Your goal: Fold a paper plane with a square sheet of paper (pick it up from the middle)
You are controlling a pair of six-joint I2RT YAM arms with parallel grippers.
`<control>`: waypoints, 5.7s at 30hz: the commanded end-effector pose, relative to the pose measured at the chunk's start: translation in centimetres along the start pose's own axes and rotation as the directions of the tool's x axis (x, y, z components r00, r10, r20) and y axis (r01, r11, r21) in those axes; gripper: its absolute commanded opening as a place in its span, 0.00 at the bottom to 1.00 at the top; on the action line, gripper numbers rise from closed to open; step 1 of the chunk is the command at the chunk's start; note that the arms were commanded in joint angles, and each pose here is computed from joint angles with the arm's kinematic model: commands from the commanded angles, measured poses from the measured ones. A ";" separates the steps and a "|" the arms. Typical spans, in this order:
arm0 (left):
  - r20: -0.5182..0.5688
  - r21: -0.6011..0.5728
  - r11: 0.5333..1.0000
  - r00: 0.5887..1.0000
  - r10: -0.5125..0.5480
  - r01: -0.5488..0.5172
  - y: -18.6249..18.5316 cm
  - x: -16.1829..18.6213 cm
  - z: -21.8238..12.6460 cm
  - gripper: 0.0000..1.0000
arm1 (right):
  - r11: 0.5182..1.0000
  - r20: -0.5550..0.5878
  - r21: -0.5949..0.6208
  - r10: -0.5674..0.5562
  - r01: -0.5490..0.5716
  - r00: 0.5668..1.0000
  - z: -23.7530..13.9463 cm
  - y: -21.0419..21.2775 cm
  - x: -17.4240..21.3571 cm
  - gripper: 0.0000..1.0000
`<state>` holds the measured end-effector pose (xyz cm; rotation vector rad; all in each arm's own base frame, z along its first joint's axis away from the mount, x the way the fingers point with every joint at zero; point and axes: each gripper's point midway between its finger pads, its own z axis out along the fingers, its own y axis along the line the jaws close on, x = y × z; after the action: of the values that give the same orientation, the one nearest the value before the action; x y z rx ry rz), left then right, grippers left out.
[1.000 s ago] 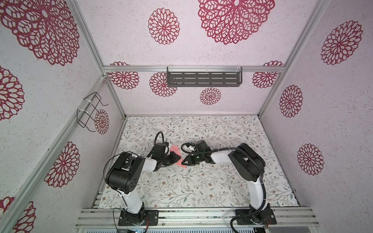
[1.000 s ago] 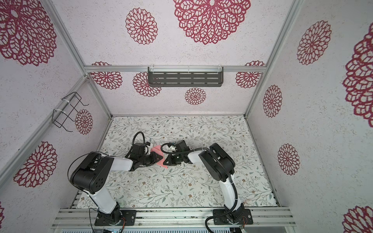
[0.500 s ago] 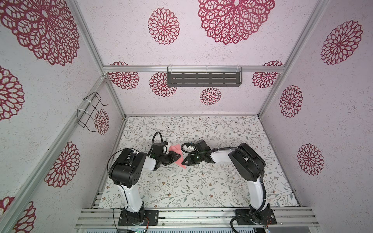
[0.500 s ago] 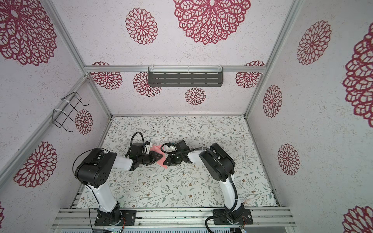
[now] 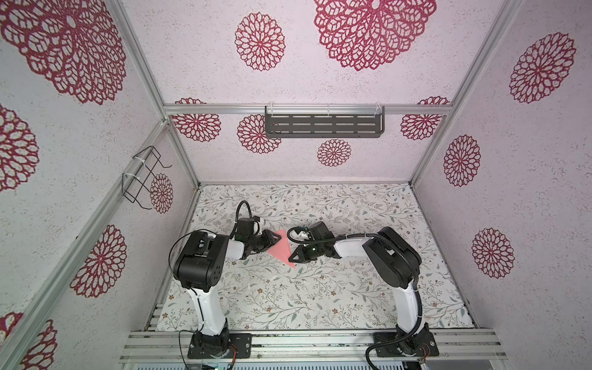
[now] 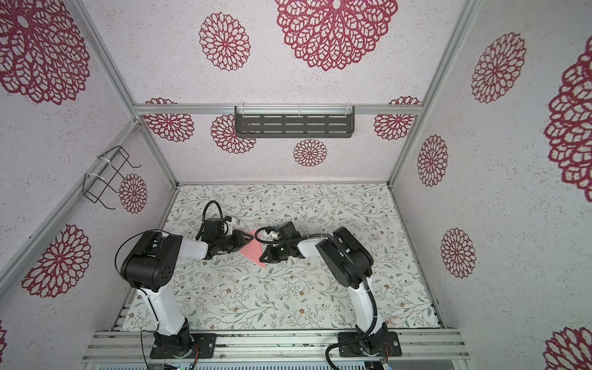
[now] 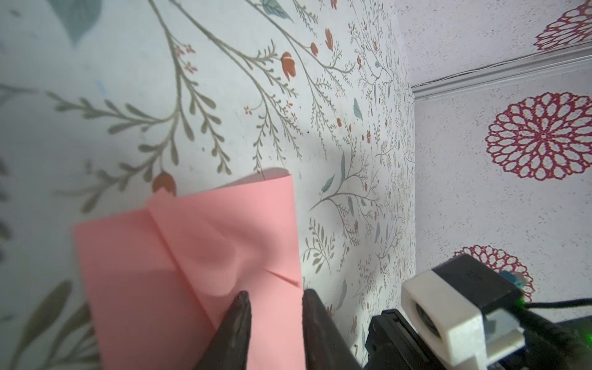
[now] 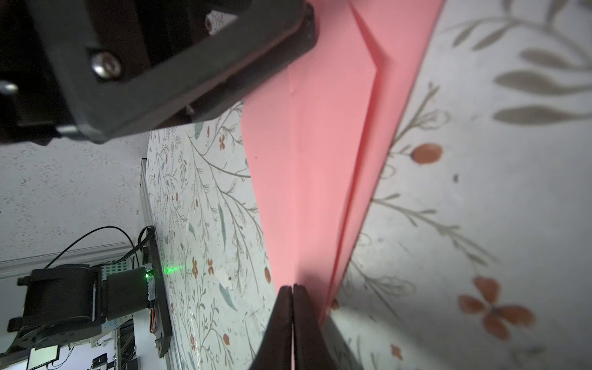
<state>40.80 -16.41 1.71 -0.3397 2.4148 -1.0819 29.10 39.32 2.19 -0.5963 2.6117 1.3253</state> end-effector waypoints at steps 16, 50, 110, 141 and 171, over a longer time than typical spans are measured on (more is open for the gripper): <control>0.065 -0.187 0.963 0.981 -0.183 0.192 7.8 -2.7 -0.4 0.39 | 0.971 -0.113 0.203 0.153 -0.128 0.982 -0.3 -6.1 5.1 0.09; -0.157 -0.362 0.908 0.974 0.164 -0.211 -2.1 3.7 -3.4 0.19 | 0.967 -0.069 0.223 0.140 -0.121 0.988 -0.8 -5.8 3.7 0.09; -0.223 -0.770 0.600 0.973 0.067 -0.218 7.6 -1.7 -1.1 0.09 | 0.966 -0.075 0.217 0.159 -0.140 0.984 -0.5 -6.6 5.1 0.09; 0.293 -0.636 0.770 0.939 0.181 0.050 -3.7 -10.9 -15.1 0.54 | 0.947 0.341 0.284 -0.243 0.147 0.908 -10.1 5.8 -8.9 0.38; 0.413 -0.333 0.942 0.904 0.112 0.035 -3.0 -5.4 -16.3 0.97 | 0.863 0.292 0.316 -0.483 0.394 0.825 -8.8 3.7 -12.0 0.94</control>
<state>36.39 -4.77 15.00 -0.5818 2.1882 -0.4012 41.45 33.91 13.40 -0.5653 2.1602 0.7365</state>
